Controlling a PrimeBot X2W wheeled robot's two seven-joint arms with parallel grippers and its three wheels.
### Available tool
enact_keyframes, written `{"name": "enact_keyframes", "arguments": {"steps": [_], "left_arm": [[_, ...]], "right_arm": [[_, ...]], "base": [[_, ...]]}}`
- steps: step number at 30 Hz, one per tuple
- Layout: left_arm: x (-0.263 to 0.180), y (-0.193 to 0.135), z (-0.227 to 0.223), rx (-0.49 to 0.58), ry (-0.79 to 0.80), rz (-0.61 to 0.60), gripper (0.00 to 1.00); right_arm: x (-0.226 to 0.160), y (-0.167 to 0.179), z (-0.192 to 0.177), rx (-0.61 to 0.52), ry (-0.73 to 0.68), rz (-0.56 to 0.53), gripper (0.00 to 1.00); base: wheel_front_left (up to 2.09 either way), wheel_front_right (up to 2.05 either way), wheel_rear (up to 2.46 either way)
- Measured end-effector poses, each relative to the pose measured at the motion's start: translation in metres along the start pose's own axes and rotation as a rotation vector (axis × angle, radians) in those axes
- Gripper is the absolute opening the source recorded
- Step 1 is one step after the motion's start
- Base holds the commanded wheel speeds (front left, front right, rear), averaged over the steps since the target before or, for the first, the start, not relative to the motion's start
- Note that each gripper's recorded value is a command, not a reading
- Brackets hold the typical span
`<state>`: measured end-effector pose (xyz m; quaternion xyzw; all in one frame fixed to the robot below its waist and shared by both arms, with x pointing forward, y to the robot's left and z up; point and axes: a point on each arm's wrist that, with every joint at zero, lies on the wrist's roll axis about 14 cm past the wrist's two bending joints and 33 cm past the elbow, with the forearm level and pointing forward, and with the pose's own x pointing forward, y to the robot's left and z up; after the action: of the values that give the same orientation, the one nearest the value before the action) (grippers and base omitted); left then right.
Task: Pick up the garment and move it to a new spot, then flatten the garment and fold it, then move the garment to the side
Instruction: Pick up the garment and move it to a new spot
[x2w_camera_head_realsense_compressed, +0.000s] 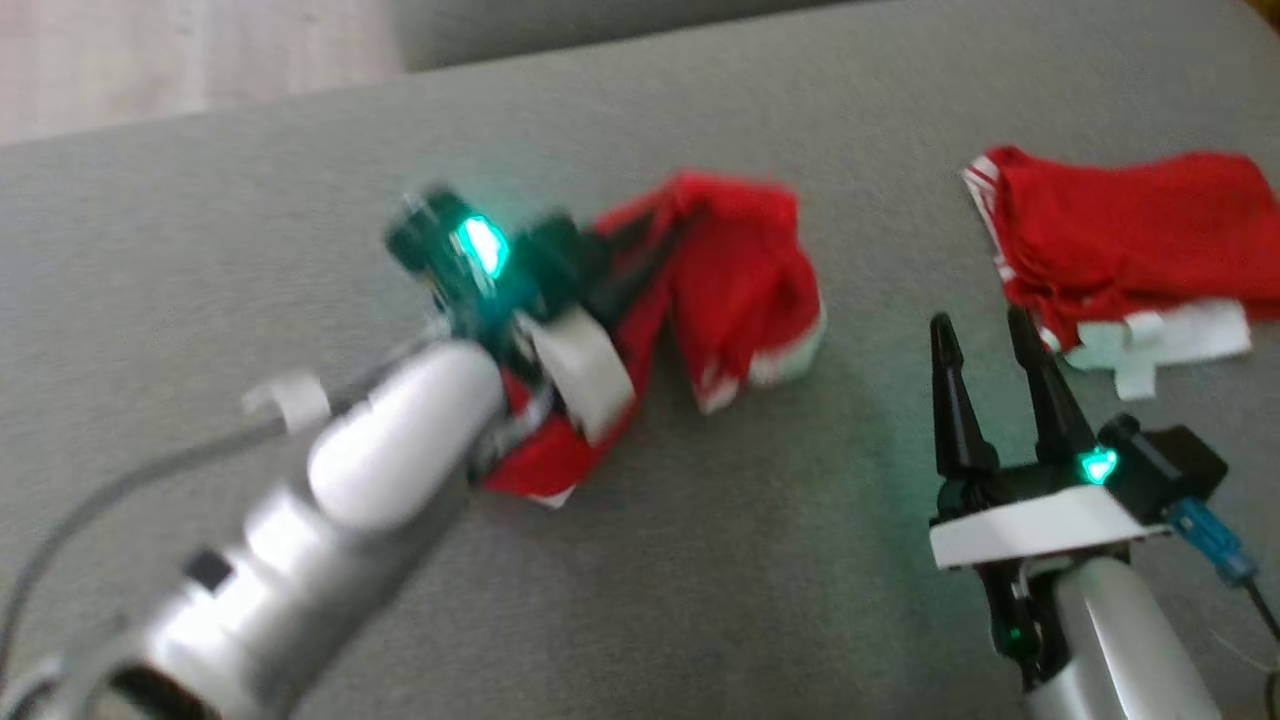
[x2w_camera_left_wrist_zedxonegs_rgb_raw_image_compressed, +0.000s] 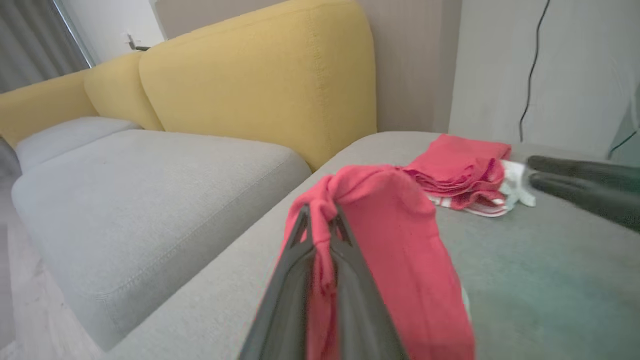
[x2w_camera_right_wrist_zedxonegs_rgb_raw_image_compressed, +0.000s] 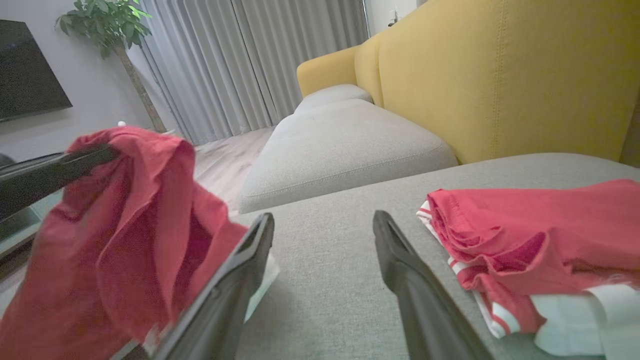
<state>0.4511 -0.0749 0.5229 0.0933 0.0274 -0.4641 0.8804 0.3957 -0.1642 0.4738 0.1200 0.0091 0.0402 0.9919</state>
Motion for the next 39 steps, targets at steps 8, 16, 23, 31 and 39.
{"name": "enact_keyframes", "arguments": {"steps": [8,16,23,31,39], "left_arm": [[0.041,0.065,-0.033,0.12,0.151,0.044,1.0],[0.031,0.083,-0.055,0.035,0.173,0.096,1.0],[0.008,0.097,-0.042,0.006,0.102,0.162,1.0],[-0.037,0.1,-0.025,-0.051,0.017,0.254,1.0],[-0.117,0.091,-0.063,-0.21,0.015,0.541,1.0]], "right_arm": [[0.004,-0.016,-0.006,0.007,0.018,-0.043,1.0],[0.008,-0.007,-0.013,0.02,0.035,-0.016,1.0],[0.018,0.004,-0.01,0.007,0.023,0.023,1.0],[0.031,0.025,-0.005,-0.014,0.001,0.086,1.0],[0.031,0.046,-0.001,-0.018,-0.01,0.142,1.0]], "base": [[0.0,0.0,0.0],[0.0,0.0,0.0],[0.0,0.0,0.0],[0.0,0.0,0.0],[0.0,0.0,0.0]]}}
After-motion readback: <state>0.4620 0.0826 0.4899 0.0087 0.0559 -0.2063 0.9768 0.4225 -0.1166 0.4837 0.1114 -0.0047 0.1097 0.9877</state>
